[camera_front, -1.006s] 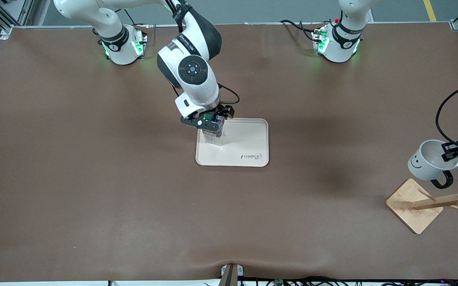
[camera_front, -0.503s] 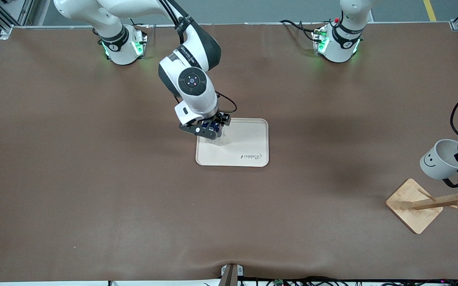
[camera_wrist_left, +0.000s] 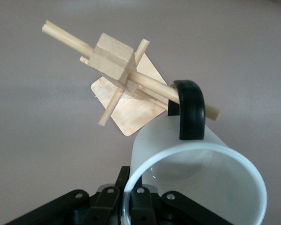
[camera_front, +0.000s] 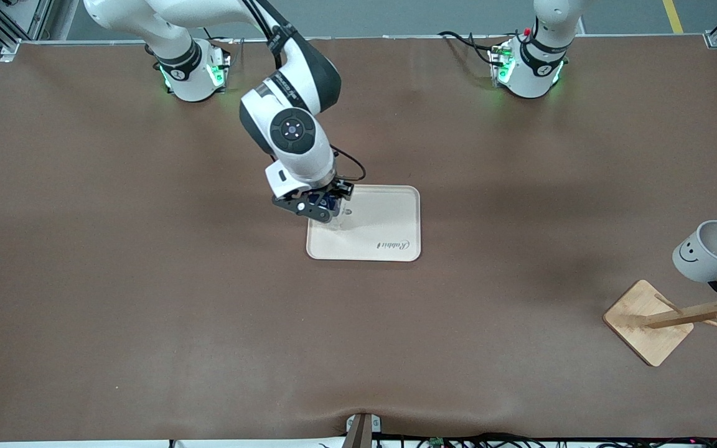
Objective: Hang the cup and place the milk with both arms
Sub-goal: 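Release the mug with the left gripper while the right gripper carries carton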
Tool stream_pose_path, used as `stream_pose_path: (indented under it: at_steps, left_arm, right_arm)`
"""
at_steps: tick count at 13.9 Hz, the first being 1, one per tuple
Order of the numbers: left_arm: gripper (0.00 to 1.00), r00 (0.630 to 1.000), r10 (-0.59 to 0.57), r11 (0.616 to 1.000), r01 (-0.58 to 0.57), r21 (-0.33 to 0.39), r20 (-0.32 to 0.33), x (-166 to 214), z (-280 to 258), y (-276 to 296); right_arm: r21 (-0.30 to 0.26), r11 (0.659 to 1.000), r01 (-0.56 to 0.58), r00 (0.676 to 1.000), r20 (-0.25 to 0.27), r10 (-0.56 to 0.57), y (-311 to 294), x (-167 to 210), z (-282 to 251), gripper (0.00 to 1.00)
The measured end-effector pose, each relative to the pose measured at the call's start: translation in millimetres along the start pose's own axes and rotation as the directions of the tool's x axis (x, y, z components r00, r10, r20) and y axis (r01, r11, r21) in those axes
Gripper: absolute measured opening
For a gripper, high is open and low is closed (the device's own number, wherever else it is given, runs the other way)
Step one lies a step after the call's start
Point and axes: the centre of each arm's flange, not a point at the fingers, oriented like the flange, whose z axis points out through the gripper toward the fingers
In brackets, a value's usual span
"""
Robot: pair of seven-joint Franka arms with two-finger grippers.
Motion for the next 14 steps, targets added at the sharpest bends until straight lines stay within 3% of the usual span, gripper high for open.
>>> stream_pose_path:
  at_steps: [3,4,10,13,14]
  left_arm:
    - [0.05,1.0,-0.006,1.0,0.006,-0.009,-0.009,1.9,10.3,-8.9]
    - [0.1,1.0,-0.008,1.0,0.008,-0.012,-0.009,2.4,13.7,-10.2]
    - [0.7,1.0,-0.006,1.0,0.005,-0.02,-0.015,5.3,16.6,-7.1]
    - [0.99,0.999,-0.023,0.999,0.022,-0.031,-0.027,10.1,5.9,14.6]
    - [1.0,0.999,-0.034,0.999,0.033,-0.035,-0.017,9.8,-0.8,27.9]
  right_arm:
    - [-0.051,0.999,-0.011,0.998,0.061,0.014,46.7,47.9,-57.0,0.56]
    - [-0.051,0.999,0.015,0.997,0.077,-0.011,70.9,70.9,-71.9,0.56]
    - [0.054,0.977,0.207,0.968,0.137,-0.213,281.9,228.4,-99.6,0.56]
    - [0.082,0.964,0.252,0.955,0.139,-0.261,367.1,266.8,-79.8,0.56]
    - [0.082,0.965,0.249,0.954,0.149,-0.259,385.5,272.0,-71.0,0.56]
